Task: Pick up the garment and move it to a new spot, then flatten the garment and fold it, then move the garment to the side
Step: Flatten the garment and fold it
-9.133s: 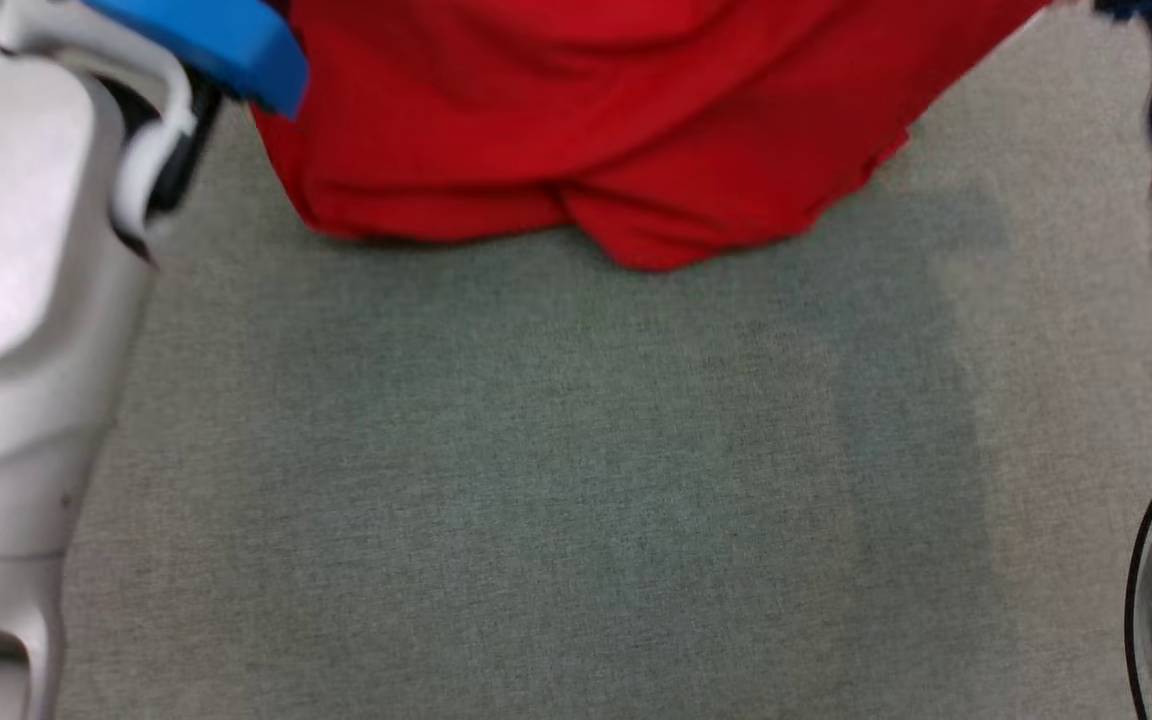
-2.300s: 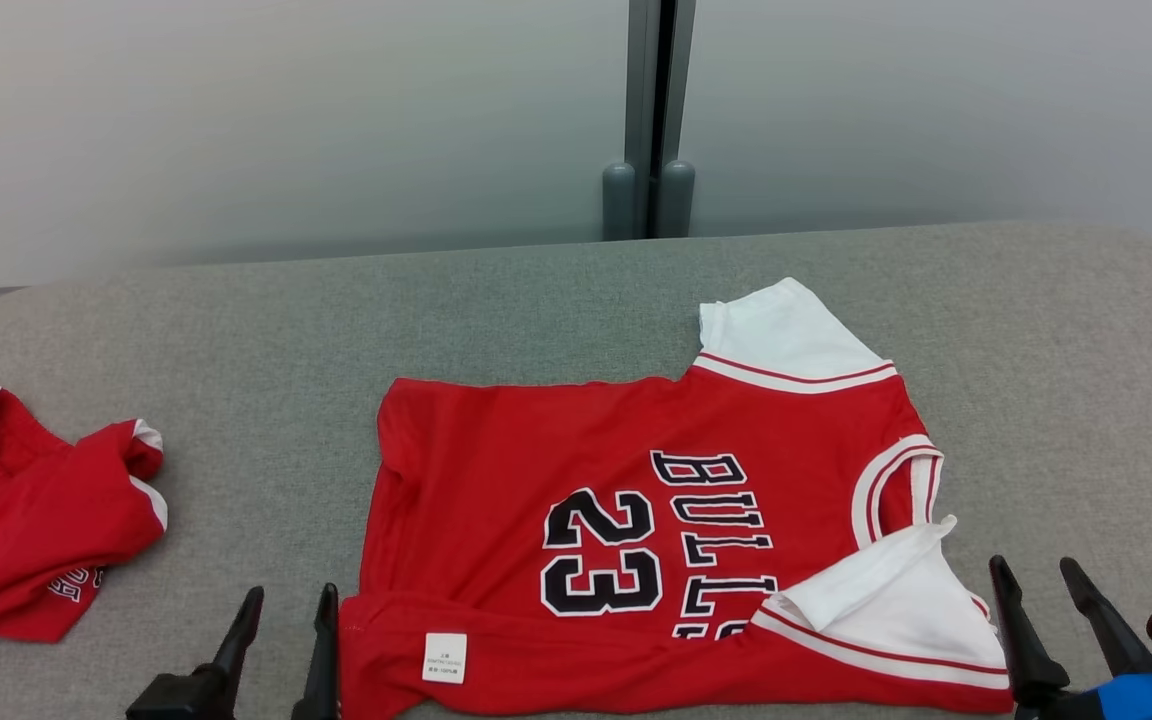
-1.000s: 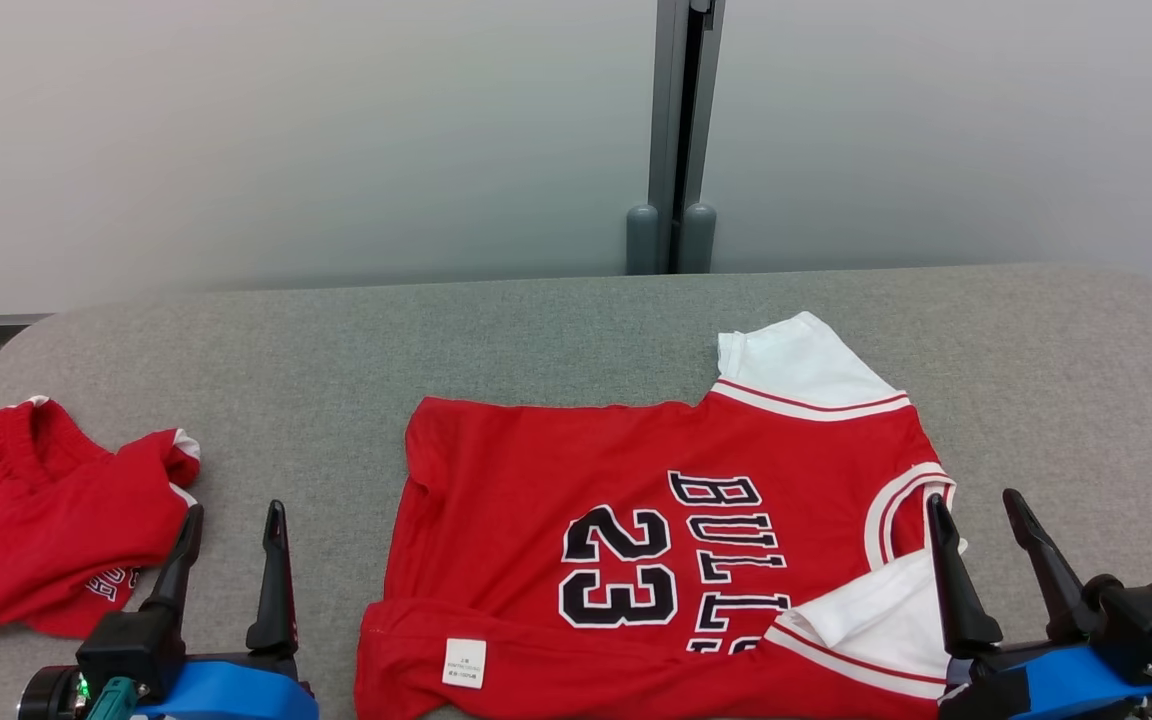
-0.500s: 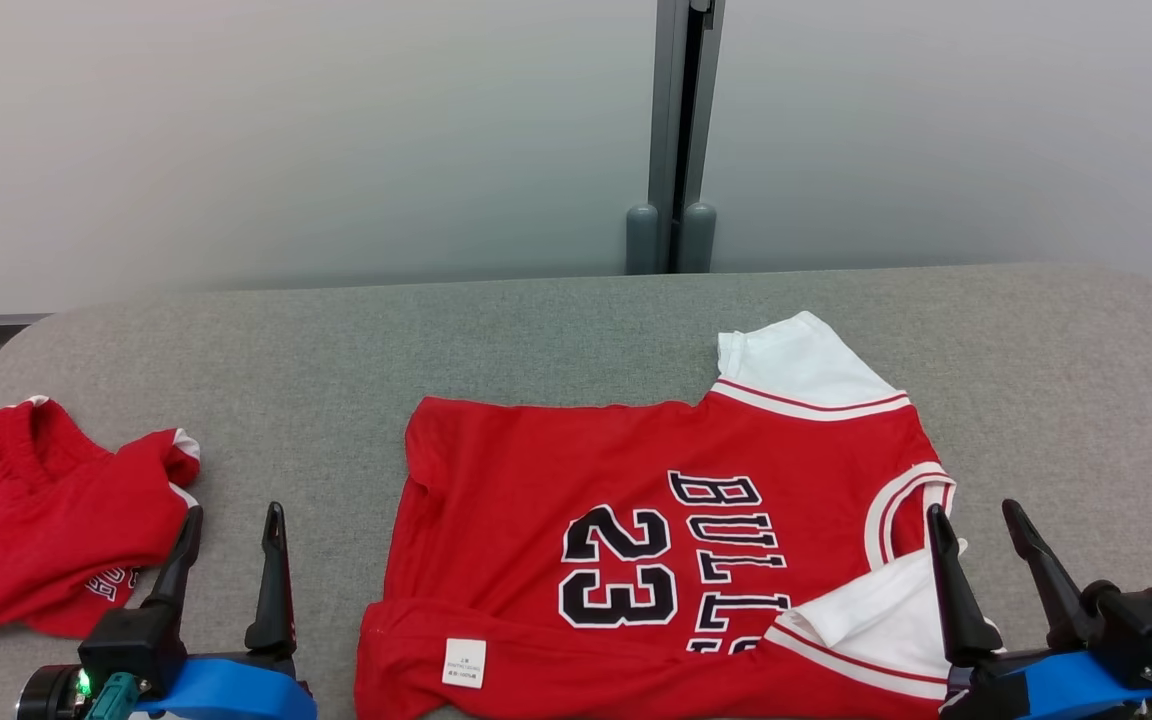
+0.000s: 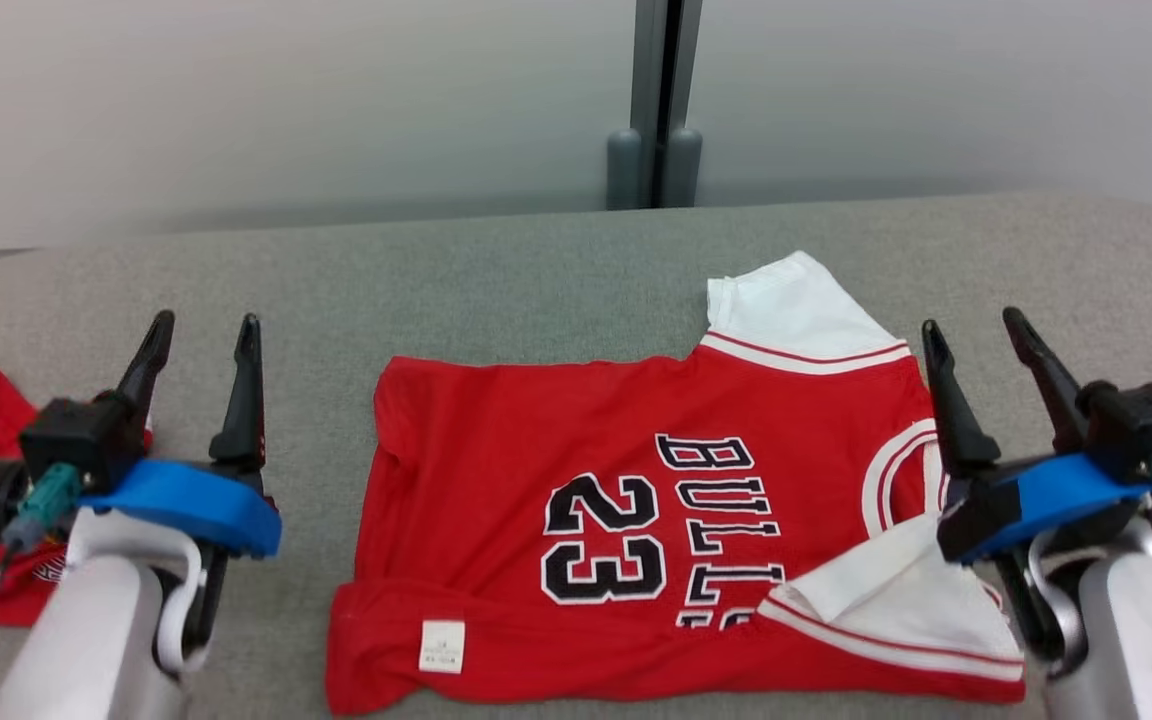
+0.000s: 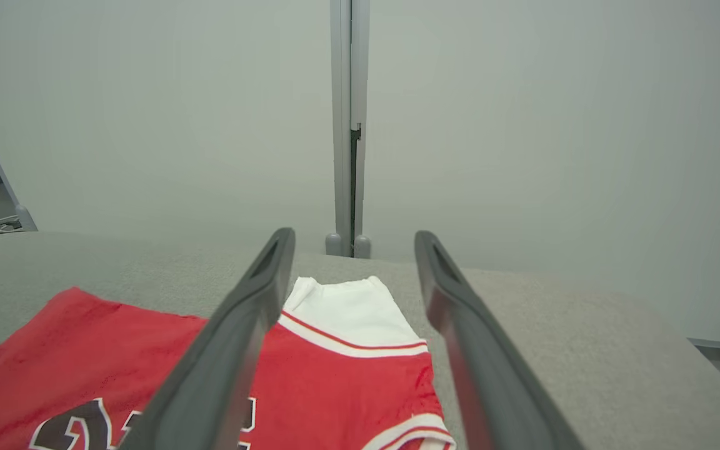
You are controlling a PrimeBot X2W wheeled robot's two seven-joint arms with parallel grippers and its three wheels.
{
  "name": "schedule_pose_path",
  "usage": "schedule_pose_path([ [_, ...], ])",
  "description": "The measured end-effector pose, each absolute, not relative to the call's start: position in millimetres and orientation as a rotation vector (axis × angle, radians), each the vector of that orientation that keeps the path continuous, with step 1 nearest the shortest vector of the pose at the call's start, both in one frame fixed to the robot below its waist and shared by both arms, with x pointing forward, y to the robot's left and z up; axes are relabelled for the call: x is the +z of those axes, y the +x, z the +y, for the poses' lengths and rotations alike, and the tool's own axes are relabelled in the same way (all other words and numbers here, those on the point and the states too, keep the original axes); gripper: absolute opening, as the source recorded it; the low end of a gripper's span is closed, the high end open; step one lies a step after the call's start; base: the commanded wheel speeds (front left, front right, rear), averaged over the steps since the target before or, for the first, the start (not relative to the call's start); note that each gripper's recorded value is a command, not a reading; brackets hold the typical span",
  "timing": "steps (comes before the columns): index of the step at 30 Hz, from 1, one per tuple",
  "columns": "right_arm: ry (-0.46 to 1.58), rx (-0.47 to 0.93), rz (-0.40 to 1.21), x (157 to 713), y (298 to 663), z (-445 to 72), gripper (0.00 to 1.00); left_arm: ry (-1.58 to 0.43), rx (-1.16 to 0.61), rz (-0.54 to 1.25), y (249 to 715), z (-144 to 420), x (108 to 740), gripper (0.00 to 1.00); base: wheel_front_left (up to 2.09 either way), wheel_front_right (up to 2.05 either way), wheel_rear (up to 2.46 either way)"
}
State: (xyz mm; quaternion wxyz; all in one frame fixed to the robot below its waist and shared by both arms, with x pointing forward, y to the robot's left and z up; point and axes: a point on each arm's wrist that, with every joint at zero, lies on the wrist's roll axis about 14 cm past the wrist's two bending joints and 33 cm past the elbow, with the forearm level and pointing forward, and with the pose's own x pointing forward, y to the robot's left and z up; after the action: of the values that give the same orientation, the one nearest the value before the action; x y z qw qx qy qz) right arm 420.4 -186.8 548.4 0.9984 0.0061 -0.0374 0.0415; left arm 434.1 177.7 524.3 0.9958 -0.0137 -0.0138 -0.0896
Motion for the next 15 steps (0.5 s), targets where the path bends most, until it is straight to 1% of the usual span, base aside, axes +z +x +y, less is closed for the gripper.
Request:
schedule_pose_path([
  [5, -0.048, 0.095, -0.038, 554, 476, -194, 1.00, -0.036, -0.265, 0.026, 490, 157, 527, 1.00, 0.00, 0.00, 0.00],
  [8, -0.067, 0.102, -0.020, 552, 507, -194, 1.00, -0.062, -0.296, 0.103, 517, 147, 512, 1.00, 0.00, 0.00, 0.00],
  [12, -0.079, 0.104, 0.030, 535, 540, -196, 1.00, -0.035, -0.326, 0.209, 541, 140, 484, 1.00, 0.00, 0.00, 0.00],
  [15, -0.081, 0.111, 0.069, 518, 555, -194, 1.00, -0.034, -0.344, 0.311, 542, 133, 451, 1.00, 0.00, 0.00, 0.00],
])
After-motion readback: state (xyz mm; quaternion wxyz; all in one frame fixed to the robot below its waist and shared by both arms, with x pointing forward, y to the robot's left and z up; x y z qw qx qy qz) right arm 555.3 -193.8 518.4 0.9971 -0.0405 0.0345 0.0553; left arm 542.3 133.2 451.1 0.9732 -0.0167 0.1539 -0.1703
